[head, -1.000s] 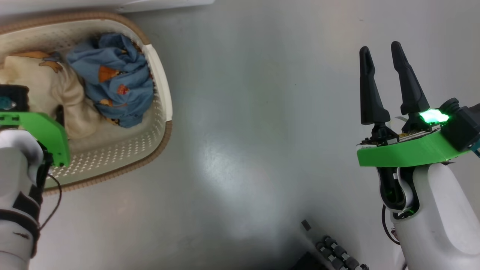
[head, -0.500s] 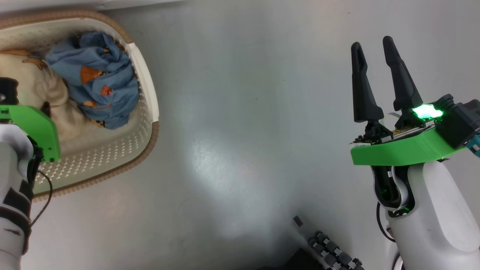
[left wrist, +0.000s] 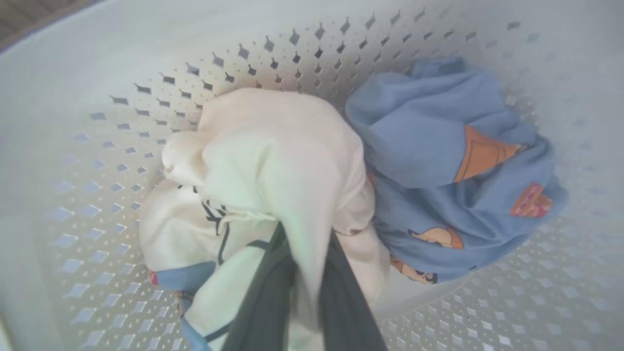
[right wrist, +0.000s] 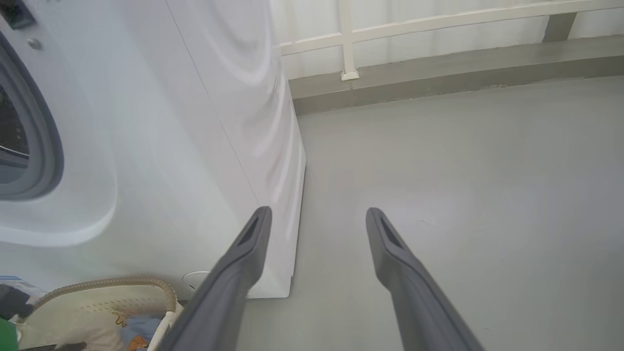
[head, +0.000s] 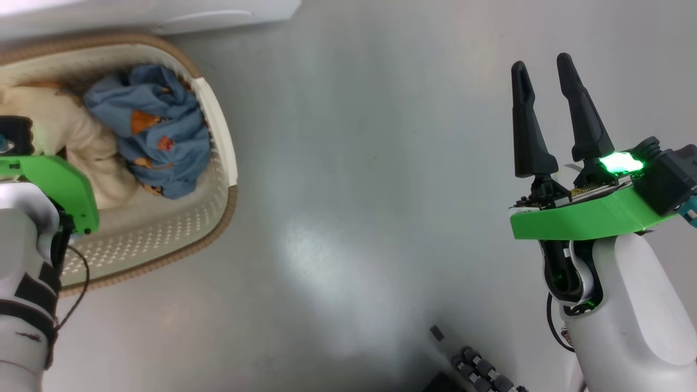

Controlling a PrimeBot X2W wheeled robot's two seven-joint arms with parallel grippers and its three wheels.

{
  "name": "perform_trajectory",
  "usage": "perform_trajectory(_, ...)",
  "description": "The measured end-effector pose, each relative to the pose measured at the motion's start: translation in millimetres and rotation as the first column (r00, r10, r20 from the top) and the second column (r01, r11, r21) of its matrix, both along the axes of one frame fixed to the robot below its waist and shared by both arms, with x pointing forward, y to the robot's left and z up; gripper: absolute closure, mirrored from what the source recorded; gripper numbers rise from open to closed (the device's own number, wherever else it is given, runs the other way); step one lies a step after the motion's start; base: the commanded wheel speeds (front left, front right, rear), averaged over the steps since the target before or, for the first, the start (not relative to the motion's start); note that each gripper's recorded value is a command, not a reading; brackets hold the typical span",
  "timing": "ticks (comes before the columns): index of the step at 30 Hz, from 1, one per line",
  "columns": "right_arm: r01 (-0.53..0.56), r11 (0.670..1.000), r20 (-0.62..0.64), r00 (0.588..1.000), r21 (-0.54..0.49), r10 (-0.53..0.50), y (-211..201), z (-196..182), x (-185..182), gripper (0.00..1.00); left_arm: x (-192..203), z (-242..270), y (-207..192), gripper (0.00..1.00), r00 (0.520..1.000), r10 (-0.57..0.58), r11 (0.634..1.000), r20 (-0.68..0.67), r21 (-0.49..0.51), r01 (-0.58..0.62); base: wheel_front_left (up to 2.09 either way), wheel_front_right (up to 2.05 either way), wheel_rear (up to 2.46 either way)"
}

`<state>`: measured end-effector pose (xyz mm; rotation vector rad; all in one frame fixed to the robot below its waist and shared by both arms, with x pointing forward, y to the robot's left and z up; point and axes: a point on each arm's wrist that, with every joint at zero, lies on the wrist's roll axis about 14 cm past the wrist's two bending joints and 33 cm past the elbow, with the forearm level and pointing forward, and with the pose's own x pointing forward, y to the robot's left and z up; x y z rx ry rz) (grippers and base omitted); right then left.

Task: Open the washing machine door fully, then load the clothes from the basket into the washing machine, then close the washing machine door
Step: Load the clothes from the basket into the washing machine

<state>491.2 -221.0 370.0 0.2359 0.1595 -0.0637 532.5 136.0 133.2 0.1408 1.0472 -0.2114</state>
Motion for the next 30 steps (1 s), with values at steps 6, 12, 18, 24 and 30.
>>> perform_trajectory(6, -0.006, 1.000, 0.038, 0.999, 0.001, 0.006, 3, 18, 0, 0.00, 5, 30, -8, 1.00, 0.992, 0.060, 0.994, 0.115, -0.096, -0.049, 0.00, 0.00, 0.00)
perform_trajectory(12, -0.003, 1.000, 0.075, 0.997, -0.011, 0.004, 3, 39, -6, 0.00, -5, 60, -7, 1.00, 0.976, 0.111, 0.985, 0.190, -0.151, -0.083, 0.00, 0.00, 0.00)
perform_trajectory(18, -0.012, 1.000, 0.104, 0.995, -0.012, 0.013, 8, 56, -15, 0.00, -11, 95, -6, 1.00, 0.954, 0.149, 0.974, 0.261, -0.208, -0.095, 0.00, 0.00, 0.00)
perform_trajectory(24, -0.008, 1.000, 0.115, 0.993, -0.014, 0.009, 5, 69, -31, 0.00, -7, 144, -2, 1.00, 0.900, 0.202, 0.957, 0.387, -0.274, -0.097, 0.00, 0.00, 0.00)
perform_trajectory(30, -0.017, 1.000, 0.139, 0.990, -0.017, 0.019, 6, 84, -45, 0.00, -23, 182, 8, 1.00, 0.849, 0.228, 0.952, 0.477, -0.292, -0.091, 0.00, 0.00, 0.00)
